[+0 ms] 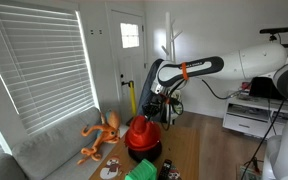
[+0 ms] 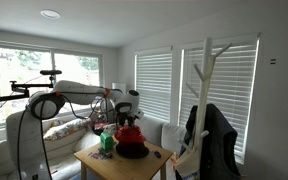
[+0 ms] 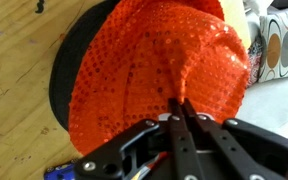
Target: Remove the black hat from the orange hat top and put it on the table, pick up the orange hat and put it onto the black hat on the table
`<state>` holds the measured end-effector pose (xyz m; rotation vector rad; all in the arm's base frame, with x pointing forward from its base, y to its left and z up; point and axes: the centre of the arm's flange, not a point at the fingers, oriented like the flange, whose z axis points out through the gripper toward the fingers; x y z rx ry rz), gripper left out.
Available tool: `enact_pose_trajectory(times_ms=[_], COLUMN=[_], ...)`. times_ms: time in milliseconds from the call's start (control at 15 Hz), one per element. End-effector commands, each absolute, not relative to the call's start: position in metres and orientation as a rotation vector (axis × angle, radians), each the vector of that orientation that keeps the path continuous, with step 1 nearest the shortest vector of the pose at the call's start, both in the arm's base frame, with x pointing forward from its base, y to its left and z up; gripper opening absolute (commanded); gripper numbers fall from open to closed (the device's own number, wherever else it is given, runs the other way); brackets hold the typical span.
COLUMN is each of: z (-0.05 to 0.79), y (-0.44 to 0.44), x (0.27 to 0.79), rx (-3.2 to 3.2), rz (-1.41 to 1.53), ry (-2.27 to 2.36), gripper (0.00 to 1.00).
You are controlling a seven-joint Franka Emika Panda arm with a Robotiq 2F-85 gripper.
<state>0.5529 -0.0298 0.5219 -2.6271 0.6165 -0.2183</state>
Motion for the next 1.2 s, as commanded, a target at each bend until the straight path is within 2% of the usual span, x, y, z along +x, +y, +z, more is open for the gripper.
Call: enact_pose_trajectory(times_ms=[0,400,533,600,667,1133], z=[0.515,0.5,0.496,0.494,0.493,0.537], y=[-0.03,-0.037,-0.038,-0.038,-0.038,-0.042], x=[0.55,0.542,0.541,0.54,0.539,0.528], rx=[-2.63,-2.653,-2.655,-2.656,-2.656,-2.693], rz=[-0.205,-0.196,-0.2,-0.202,-0.199,-0.281], ry=[0.662,0.689,0.694,0.704,0.71,0.777], gripper=[0.01,0.04,0.01,0.2,0.31,0.78])
